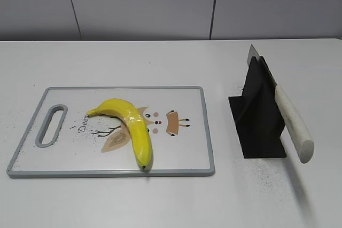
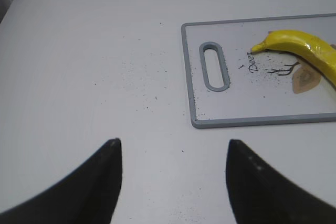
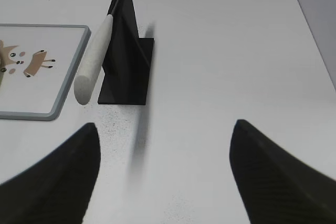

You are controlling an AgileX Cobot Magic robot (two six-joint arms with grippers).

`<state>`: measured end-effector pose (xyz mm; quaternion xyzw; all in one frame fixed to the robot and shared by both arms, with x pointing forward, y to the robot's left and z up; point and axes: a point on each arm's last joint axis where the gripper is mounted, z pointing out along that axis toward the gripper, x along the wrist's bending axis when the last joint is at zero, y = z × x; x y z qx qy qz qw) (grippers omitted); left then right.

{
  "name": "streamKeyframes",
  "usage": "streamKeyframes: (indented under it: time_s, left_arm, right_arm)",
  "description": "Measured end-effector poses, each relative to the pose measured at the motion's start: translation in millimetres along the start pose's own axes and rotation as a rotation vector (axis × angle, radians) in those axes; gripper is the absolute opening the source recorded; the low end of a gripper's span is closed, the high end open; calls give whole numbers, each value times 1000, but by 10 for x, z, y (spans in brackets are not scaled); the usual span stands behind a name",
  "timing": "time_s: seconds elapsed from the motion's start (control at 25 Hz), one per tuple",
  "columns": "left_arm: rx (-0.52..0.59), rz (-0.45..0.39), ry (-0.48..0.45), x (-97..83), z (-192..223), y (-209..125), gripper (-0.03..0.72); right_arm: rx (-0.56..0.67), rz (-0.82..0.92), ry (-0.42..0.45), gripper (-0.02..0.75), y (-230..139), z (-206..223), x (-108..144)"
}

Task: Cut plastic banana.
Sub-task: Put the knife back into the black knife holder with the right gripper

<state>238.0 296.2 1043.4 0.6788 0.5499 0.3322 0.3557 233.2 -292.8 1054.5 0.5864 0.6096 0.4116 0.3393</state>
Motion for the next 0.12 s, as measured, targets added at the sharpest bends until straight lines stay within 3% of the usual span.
streamKeyframes:
  time_s: [0.12]
  left_arm:
    - [0, 0, 0, 0, 0, 0, 585]
  right_arm:
    - [0, 0, 0, 579, 0, 0, 0]
